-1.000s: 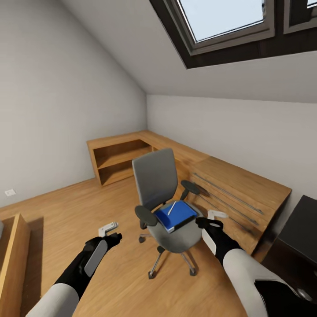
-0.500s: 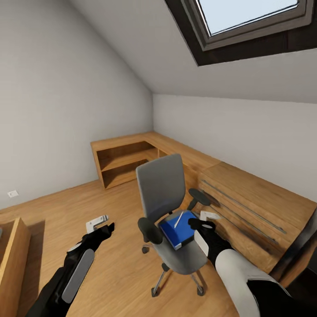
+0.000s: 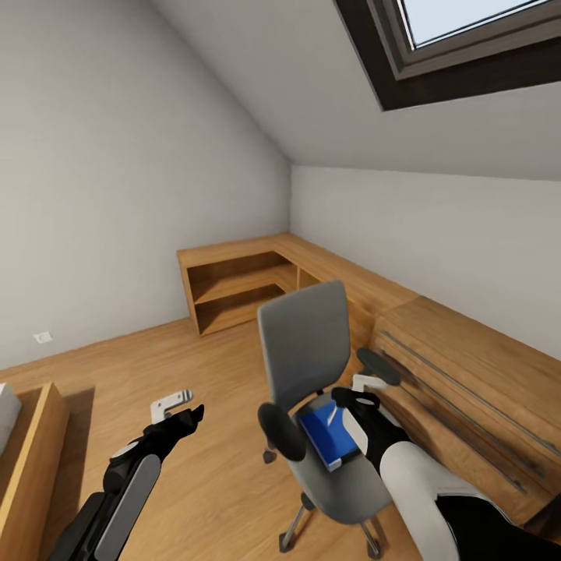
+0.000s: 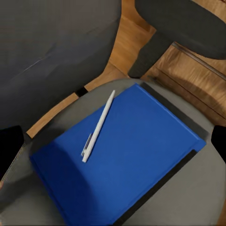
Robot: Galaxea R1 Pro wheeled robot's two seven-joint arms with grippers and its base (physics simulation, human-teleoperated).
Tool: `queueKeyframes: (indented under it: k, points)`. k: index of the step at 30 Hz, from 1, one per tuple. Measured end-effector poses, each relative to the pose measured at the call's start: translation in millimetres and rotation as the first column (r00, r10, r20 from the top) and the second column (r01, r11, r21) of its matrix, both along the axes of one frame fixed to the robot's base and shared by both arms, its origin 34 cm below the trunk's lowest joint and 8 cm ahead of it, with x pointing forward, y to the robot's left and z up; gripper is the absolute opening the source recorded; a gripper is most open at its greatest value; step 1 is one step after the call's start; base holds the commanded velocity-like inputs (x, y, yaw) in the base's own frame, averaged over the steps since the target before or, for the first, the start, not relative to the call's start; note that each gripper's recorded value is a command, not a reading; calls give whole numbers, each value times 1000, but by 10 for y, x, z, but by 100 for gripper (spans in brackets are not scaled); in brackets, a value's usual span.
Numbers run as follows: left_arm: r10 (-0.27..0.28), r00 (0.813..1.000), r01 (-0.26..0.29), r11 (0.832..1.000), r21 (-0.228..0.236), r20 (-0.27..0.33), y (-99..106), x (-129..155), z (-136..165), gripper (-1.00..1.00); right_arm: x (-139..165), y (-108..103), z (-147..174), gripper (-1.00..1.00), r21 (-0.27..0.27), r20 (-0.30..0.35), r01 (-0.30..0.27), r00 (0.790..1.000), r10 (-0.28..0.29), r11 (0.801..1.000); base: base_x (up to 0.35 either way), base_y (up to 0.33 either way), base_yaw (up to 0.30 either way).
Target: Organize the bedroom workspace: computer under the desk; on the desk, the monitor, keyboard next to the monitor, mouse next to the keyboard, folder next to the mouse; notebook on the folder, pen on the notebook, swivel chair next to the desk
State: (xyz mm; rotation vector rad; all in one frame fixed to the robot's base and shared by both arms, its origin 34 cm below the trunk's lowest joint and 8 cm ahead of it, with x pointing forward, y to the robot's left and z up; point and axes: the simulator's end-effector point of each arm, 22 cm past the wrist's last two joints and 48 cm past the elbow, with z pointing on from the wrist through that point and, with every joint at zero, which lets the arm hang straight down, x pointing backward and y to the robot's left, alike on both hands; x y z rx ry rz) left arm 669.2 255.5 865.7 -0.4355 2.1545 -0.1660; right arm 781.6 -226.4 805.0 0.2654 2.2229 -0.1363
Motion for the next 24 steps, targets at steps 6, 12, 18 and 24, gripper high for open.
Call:
queueKeyframes:
  k: [6,12,18,24]
  points:
    - [0,1000,0,1000,-2,2,-8,5,8,100,-4,9,-11,100,0,-2,-4,1000,4,1000,124,0,2]
    - [2,999,-1,1000,-18,48,-19,63,189,100,-5,7,-46,100,0,-6,-6,1000,6,1000,15,0,0]
    - [27,997,-25,999,-40,72,62,98,215,100,4,37,-127,100,2,-5,-13,1000,13,1000,1,0,0]
    - [35,997,-32,999,-38,68,95,99,114,100,11,18,-206,100,-1,-3,-7,1000,7,1000,0,0,0]
